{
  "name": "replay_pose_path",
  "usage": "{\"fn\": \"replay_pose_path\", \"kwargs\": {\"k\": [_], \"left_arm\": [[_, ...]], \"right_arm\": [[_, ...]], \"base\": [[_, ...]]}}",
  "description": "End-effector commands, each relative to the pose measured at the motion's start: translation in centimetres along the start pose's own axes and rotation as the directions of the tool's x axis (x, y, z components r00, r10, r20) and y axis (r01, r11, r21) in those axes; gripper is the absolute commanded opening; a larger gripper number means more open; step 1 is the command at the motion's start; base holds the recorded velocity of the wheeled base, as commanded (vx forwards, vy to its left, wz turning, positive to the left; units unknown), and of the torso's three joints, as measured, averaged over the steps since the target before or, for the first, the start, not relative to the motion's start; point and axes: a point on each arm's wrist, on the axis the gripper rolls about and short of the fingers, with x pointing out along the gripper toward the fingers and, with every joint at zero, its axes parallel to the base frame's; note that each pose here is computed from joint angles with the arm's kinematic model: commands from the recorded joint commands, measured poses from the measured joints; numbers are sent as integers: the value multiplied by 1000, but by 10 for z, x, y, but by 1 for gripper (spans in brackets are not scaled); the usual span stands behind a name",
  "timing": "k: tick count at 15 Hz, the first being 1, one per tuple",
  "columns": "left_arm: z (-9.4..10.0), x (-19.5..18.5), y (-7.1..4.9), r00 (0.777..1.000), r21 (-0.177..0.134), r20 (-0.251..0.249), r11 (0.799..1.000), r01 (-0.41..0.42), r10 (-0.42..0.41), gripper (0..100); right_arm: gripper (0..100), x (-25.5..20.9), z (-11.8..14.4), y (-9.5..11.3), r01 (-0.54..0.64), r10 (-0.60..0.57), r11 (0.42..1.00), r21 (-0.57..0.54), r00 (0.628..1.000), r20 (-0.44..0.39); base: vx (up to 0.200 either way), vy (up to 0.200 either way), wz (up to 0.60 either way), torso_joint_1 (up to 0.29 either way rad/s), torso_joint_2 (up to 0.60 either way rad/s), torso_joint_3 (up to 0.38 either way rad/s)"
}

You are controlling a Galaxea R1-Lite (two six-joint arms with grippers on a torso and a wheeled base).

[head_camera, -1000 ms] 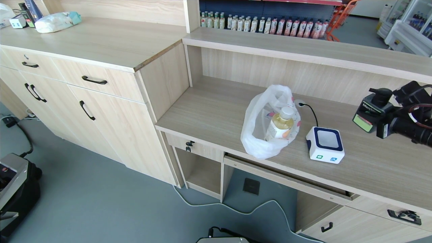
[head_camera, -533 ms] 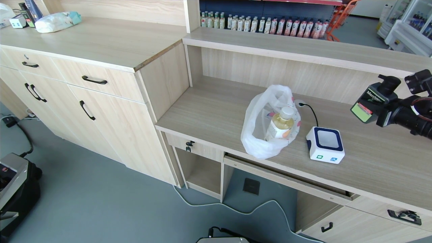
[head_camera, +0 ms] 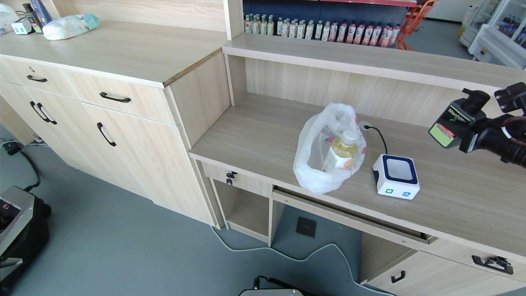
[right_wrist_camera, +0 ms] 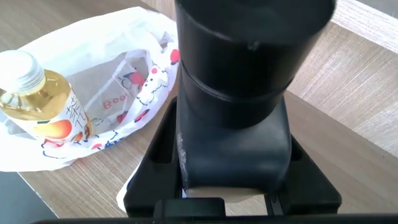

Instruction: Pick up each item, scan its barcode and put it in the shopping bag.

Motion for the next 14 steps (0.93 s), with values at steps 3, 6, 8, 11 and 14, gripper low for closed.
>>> {"fn": "replay_pose_path", "kwargs": {"k": [3,6,8,11,14], "left_arm": [[0,0,0,1000,0,0,1000,1,-1,100],[0,0,0,1000,0,-2,1000,0,0,100],[0,0,0,1000,0,-2,1000,0,0,100],[0,0,0,1000,0,0,1000,1,-1,100],[0,0,0,1000,0,0,1000,-1,1,100]], "right_arm": [[0,8,4,1,36,-36,999,18,999,6],[0,26,9,7,52,-53,998,34,998,27],[0,54,6,6,98,-99,995,36,994,35],[0,101,1,5,102,-109,990,101,992,71],[0,128,1,14,59,-55,976,211,998,-23]], "base": [[0,133,0,3,-2,2],[0,200,0,12,6,1],[0,200,0,0,0,5],[0,0,0,0,0,0],[0,0,0,0,0,0]]}}
